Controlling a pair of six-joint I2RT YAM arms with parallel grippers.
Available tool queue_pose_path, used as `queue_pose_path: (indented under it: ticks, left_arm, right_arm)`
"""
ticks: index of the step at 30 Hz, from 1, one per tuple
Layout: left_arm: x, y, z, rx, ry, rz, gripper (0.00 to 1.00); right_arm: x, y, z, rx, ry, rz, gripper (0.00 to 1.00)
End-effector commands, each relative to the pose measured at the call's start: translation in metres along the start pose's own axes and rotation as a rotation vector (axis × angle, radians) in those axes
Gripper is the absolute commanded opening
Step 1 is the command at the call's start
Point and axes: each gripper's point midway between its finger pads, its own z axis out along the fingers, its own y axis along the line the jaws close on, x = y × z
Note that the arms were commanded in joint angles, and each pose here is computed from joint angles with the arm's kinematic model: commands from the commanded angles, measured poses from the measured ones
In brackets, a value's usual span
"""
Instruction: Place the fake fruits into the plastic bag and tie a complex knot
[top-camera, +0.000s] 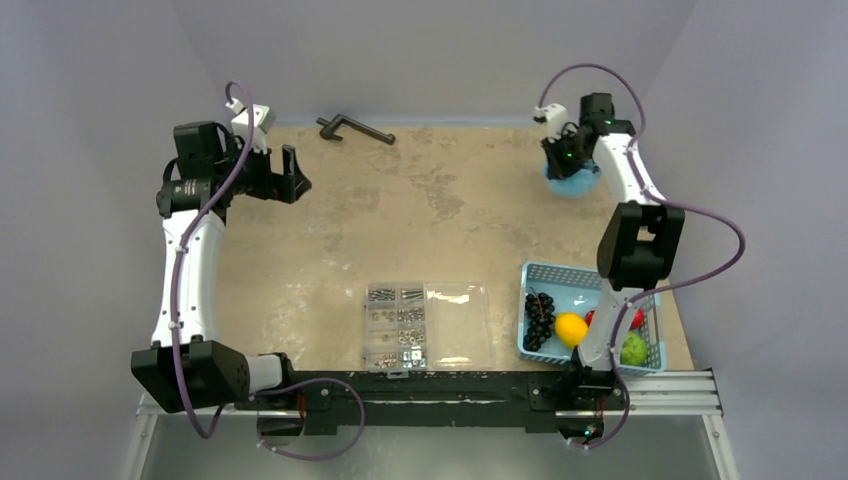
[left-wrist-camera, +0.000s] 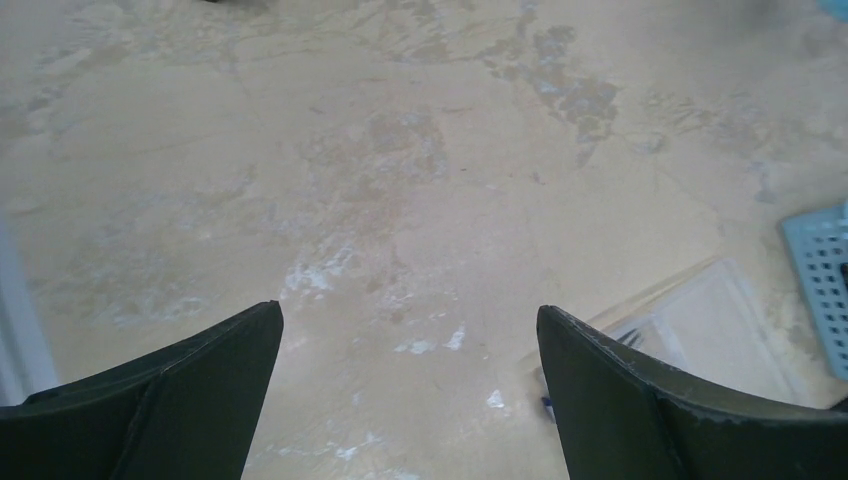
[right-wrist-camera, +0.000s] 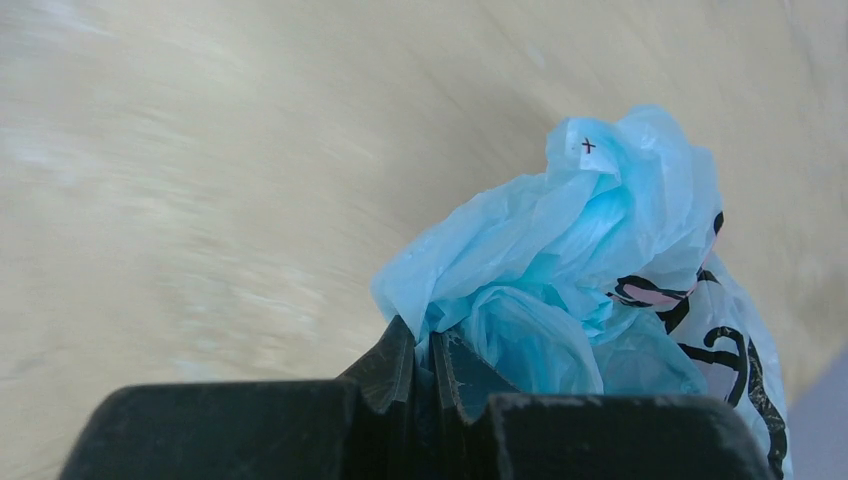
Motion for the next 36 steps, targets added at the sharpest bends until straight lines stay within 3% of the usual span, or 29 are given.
queue_pose_path:
  ticks: [1,6,11,17,23,27,28,30,36]
  left_arm:
    - [-0.013,-0.042,0.008,0.246,-0.062,-0.09,1.0]
    - [-0.007,-0.098,0.024,0.518,0.021,-0.318,1.0]
    - [-0.002,-0.144,0.036,0.64,0.11,-0.424,1.0]
    - [0.011,-0.178,0.044,0.687,0.174,-0.48,1.0]
    - [0.045,-0.203,0.051,0.729,0.271,-0.528,0.98]
    - [0.047,-0.204,0.05,0.749,0.268,-0.573,0.81]
    - [0.046,-0.206,0.049,0.759,0.265,-0.578,0.83]
    - [0.047,-0.209,0.047,0.764,0.268,-0.593,0.99]
    - [0.044,-0.204,0.043,0.713,0.214,-0.591,1.0]
  right_arm:
    - [-0.075,0.141,-0.053,-0.331,-0.249,-0.271,0.0]
    - [-0.116,0.261,-0.107,-0.479,-0.474,-0.551,0.0]
    - [-0.111,0.348,-0.141,-0.464,-0.677,-0.867,0.0]
    - [-0.085,0.408,-0.142,-0.475,-0.686,-1.082,0.0]
    - [-0.085,0.427,-0.142,-0.418,-0.697,-1.157,0.0]
    - [-0.082,0.418,-0.144,-0.349,-0.714,-1.186,0.0]
    - [-0.076,0.416,-0.141,-0.345,-0.704,-1.205,0.0]
    - [-0.073,0.414,-0.142,-0.33,-0.708,-1.225,0.0]
    - [-0.055,0.411,-0.13,-0.338,-0.616,-1.316,0.0]
